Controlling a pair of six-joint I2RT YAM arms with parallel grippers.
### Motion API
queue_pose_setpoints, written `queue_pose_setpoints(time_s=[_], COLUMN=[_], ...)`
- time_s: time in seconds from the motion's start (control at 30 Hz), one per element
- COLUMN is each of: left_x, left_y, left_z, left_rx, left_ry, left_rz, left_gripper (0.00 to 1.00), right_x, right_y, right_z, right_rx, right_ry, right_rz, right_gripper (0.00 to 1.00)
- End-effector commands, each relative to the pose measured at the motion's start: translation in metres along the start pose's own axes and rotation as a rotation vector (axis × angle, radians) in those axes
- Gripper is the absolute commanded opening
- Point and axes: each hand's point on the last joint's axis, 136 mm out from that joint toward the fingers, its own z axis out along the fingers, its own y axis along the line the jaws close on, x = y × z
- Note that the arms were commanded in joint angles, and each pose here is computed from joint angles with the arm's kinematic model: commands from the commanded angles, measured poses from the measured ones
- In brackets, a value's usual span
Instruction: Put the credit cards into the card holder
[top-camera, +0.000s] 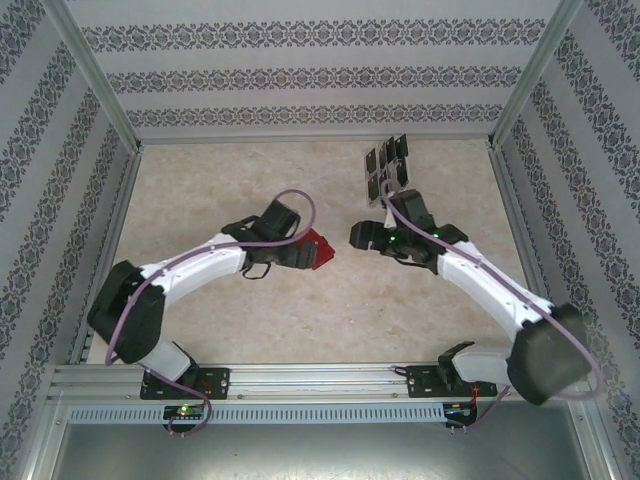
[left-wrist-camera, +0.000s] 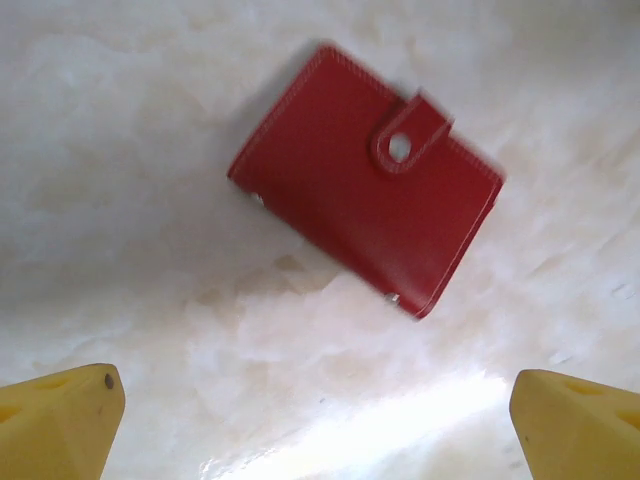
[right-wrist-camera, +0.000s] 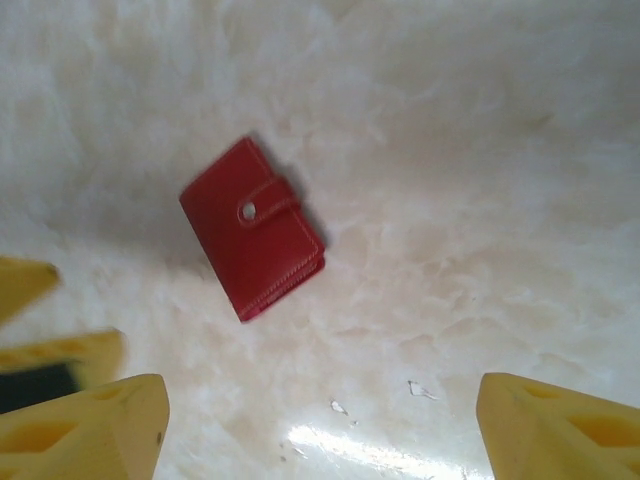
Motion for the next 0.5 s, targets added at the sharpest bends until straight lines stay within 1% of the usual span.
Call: queue_pose_setpoints(time_s=[0.0, 0.07, 0.13, 0.23, 0.37, 0.47], left_x=[-0.024, -0.037, -0.049, -0.064, -0.073, -0.076], left_y=[0.011, 0.022, 0.033, 0.052, 0.076, 0.087], left_z=[-0.002, -0.006, -0.01, -0.018, -0.023, -0.025], left_rx=[0.119, 0.165, 0.182, 0.182, 0.186, 0.2], left_ry=[-0.06, -0.083, -0.106, -0.149, -0.176, -0.187], left_rz=[-0.265, -0.356, -0.42, -0.484, -0.567, -0.61], left_gripper=[1.0, 1.0, 1.0, 1.0, 1.0, 1.0], right_x=[0.0, -0.003, -0.005, -0.008, -0.007, -0.007], right_y=[0.017, 0.025, 0.031, 0.037, 0.046, 0.047], right_z=[0.021, 0.037, 0.053, 0.075, 0.101, 0.116], right_rx=[0.015, 0.024, 0.047, 0.113, 0.21, 0.281], right_ry=[0.073, 0.118, 0.167, 0.233, 0.284, 0.301], right_rz=[-0.109, -0.163, -0.21, -0.291, -0.403, -0.464], right_gripper=[0.76, 0.7, 0.64, 0.55, 0.52, 0.5])
